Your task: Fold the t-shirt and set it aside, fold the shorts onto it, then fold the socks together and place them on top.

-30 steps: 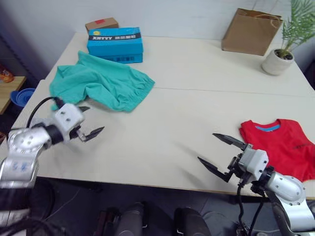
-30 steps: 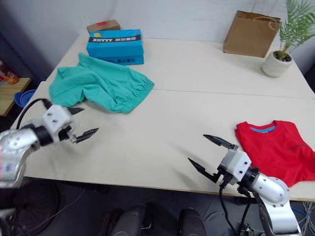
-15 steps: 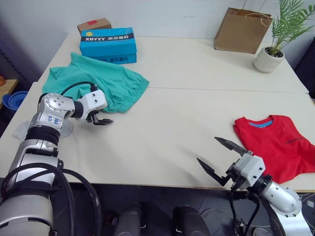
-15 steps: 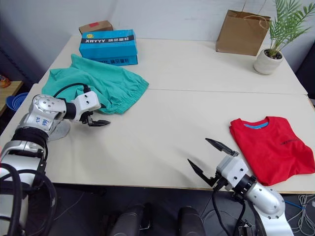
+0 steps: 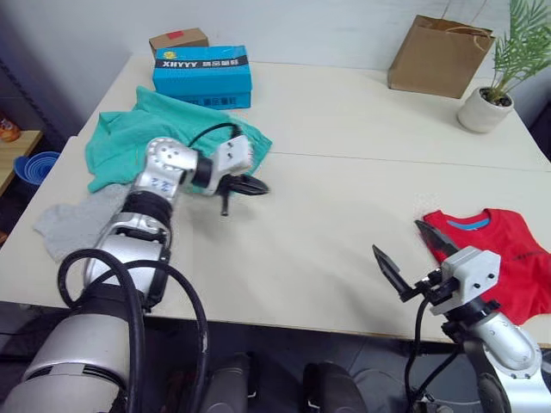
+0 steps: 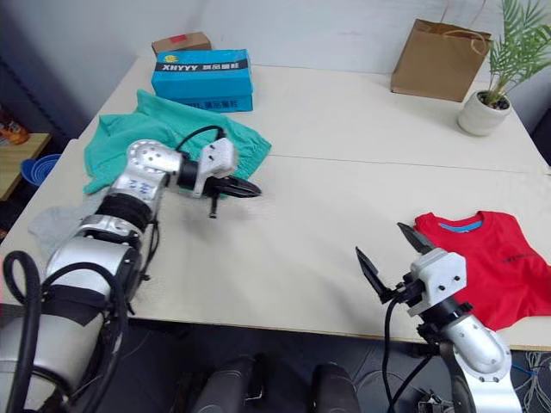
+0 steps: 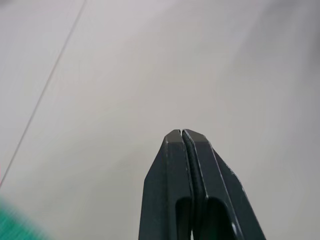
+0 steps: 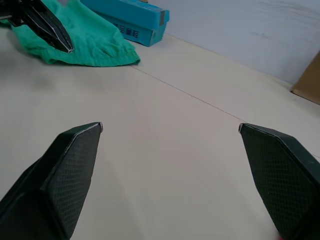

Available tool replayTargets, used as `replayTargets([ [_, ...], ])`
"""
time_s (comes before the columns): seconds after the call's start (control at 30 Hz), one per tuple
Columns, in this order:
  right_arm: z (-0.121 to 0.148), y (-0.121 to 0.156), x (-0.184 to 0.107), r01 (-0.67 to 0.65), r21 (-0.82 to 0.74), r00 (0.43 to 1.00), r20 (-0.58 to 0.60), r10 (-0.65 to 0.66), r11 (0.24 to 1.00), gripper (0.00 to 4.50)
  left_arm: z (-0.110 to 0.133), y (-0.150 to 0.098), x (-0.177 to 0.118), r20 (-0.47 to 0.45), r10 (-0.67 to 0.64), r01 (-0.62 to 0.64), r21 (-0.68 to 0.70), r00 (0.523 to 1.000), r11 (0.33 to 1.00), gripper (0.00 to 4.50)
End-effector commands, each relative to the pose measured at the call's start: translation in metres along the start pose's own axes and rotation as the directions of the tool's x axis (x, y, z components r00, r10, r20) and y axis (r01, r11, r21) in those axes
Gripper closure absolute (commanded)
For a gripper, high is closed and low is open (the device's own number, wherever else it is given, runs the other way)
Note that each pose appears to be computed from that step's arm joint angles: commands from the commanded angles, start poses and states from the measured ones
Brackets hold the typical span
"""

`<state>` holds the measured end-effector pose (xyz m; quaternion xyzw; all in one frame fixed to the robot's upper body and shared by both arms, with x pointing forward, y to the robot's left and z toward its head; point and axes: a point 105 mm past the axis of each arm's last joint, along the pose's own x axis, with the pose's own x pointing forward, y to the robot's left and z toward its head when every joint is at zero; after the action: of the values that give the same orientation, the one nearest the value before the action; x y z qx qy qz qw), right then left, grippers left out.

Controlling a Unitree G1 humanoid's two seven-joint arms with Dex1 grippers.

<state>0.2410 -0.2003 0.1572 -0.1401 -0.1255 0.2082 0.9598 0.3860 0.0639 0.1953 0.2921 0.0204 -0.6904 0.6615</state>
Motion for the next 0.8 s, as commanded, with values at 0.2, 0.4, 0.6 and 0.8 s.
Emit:
replayTargets([
  [0.2, 0.006, -0.015, -0.009, -0.051, -0.087, 0.998, -0.038, 0.048, 0.995, 0.00, 0.034, -0.052, 0.059, 0.240, -0.256, 0.253, 0.046, 0.936, 0.966, 4.47],
  [0.4, -0.004, -0.004, -0.014, -0.143, -0.061, 0.984, -0.118, 0.135, 0.988, 0.00, 0.037, -0.076, 0.058, 0.376, -0.102, 0.169, -0.150, 0.921, 0.974, 3.65],
  [0.6, -0.006, 0.008, -0.007, -0.203, -0.029, 0.975, -0.095, 0.199, 0.979, 0.00, -0.007, -0.059, -0.027, 0.144, 0.181, -0.171, -0.081, 0.973, 0.982, 1.77],
  [0.8, 0.016, 0.022, 0.009, -0.246, -0.037, 0.966, 0.072, 0.248, 0.968, 0.00, -0.074, -0.033, -0.121, -0.183, 0.528, -0.514, 0.124, 0.829, 0.849, 0.06],
])
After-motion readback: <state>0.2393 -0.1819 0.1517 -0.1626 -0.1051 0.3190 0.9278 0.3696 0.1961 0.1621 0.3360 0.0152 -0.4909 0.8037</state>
